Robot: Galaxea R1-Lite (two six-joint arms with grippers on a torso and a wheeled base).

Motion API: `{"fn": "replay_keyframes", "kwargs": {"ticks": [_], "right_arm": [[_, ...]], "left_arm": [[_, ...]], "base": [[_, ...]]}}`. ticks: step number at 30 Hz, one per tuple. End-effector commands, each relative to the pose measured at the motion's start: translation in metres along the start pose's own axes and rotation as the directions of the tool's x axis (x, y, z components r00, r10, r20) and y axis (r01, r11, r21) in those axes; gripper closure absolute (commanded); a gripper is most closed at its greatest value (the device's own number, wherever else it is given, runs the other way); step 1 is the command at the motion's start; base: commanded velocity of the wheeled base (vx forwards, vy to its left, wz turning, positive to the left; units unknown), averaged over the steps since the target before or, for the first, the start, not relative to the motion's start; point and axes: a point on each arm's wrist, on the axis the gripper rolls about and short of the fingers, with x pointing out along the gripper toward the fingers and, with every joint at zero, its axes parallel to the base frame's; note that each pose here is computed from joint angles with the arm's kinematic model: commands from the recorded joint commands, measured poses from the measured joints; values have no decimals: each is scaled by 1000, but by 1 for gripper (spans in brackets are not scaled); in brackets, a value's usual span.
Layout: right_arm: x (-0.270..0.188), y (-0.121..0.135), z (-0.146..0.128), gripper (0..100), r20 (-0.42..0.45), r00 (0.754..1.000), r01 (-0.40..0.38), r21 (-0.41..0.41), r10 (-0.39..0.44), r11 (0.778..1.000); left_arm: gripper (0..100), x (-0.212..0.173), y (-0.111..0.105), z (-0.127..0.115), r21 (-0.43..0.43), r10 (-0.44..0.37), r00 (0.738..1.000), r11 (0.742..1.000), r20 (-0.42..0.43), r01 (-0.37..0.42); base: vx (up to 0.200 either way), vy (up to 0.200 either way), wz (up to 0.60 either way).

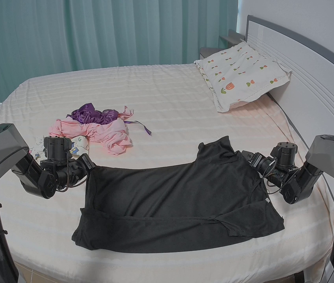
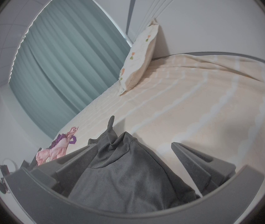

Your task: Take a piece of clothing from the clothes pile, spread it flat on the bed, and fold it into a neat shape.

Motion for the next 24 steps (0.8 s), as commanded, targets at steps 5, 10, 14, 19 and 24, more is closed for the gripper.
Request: {"fn": "replay_keyframes", "kwargs": {"ticks": [5, 10, 14, 19, 24], "right_arm": [[34, -6, 1, 0, -70, 997, -39, -78, 33, 996], [46, -4, 4, 0, -113, 990, -97, -140, 81, 985], [52, -5, 0, 0, -164, 980, -143, -174, 114, 974], [58, 2, 3, 0, -183, 966, -214, -174, 182, 961], [69, 11, 14, 0, -199, 963, -219, -171, 184, 961]], "left_arm": [[100, -4, -8, 1, 8, -12, 1000, 1000, 12, 12], [100, -4, -7, 1, 9, -8, 1000, 1000, 11, 8], [100, -4, -8, 0, 9, -5, 1000, 1000, 16, 5], [100, -4, -7, 1, 8, 6, 1000, 1000, 25, -6], [100, -5, -6, -1, 7, 10, 1000, 1000, 21, -10]], "base": [[0, 0, 0], [0, 0, 0], [0, 0, 0], [0, 0, 0], [0, 0, 0]]}}
